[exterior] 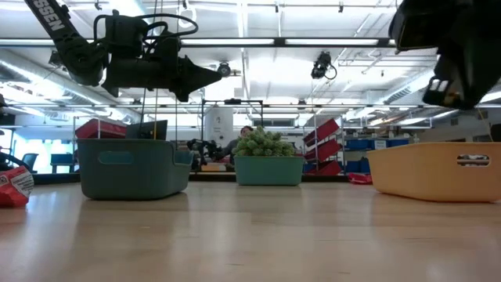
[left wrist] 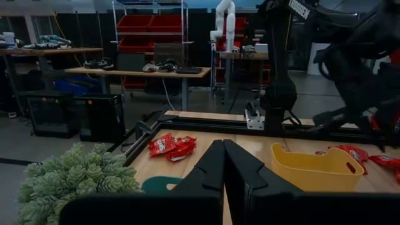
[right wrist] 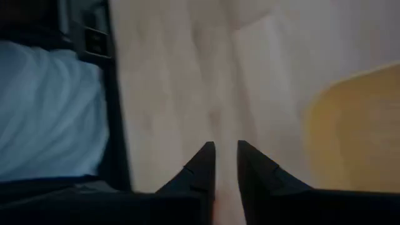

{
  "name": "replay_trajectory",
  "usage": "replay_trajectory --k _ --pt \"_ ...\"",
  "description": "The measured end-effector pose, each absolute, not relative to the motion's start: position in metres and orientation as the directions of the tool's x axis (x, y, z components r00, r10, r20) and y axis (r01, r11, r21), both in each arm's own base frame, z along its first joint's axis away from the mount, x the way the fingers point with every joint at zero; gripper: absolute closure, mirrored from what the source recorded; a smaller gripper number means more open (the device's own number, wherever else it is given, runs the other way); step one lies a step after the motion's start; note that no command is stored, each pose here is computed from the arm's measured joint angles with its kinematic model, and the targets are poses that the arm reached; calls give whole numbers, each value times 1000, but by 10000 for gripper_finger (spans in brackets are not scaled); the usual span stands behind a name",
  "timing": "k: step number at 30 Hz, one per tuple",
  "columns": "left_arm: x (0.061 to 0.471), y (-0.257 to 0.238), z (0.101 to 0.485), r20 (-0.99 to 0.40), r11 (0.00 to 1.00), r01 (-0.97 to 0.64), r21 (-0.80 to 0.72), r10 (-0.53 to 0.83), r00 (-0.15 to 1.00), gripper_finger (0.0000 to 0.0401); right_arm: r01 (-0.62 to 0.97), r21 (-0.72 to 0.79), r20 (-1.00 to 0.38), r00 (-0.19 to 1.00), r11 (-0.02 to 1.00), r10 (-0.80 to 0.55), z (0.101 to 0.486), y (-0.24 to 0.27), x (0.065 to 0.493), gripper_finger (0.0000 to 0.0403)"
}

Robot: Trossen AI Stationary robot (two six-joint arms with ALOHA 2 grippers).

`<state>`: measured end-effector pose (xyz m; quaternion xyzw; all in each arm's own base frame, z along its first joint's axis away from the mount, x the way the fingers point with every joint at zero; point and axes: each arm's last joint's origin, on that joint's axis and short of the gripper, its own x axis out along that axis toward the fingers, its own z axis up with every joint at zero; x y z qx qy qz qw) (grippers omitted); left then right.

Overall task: Sort candy
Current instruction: Put the orange chocolate into the green bin

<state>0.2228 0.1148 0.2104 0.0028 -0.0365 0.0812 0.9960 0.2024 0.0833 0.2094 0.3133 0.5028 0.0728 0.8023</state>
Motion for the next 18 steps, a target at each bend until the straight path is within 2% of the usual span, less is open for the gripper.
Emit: replay_trajectory --k 7,11,14,18 --pt "223 115 209 56 987 -163 -6 163 985 396 310 626 -765 425 716 485 203 106 189 272" --pt "223 115 207 41 986 -164 12 163 986 396 396 581 -812 334 711 478 183 119 181 238" --pt "223 115 207 36 986 -165 11 164 986 396 410 560 -829 290 720 479 168 129 180 218" --pt "223 115 206 29 986 -164 8 164 986 396 378 594 -805 302 711 511 156 146 188 202"
